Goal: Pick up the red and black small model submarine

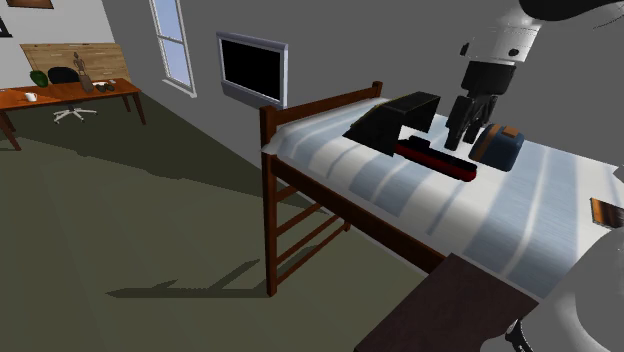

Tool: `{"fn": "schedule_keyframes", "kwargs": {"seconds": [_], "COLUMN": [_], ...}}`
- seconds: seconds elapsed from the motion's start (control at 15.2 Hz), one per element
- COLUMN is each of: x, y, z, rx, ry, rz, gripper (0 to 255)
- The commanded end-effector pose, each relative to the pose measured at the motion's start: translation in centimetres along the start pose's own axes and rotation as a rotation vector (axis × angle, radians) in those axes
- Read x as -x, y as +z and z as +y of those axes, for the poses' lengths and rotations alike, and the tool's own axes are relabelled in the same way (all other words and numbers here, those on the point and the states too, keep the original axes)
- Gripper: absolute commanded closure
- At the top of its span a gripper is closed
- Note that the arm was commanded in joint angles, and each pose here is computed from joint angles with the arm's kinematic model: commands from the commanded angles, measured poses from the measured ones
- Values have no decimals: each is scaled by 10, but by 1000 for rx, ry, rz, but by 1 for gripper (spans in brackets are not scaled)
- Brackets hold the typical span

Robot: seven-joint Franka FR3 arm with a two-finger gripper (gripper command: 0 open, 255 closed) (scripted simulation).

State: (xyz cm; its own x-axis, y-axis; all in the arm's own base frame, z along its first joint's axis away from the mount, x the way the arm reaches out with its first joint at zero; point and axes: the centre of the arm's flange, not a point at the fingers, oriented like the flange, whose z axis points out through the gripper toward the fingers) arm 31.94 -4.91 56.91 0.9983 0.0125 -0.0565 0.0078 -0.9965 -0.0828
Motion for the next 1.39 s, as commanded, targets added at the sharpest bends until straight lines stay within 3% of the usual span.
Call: {"fn": "schedule_keyframes", "kwargs": {"seconds": [0.0,1.32], "x": [-14,-138], "y": [9,82], "z": [20,224], "rx": [10,99], "ry": [-9,-87], "rz": [4,34], "gripper": [0,0]}}
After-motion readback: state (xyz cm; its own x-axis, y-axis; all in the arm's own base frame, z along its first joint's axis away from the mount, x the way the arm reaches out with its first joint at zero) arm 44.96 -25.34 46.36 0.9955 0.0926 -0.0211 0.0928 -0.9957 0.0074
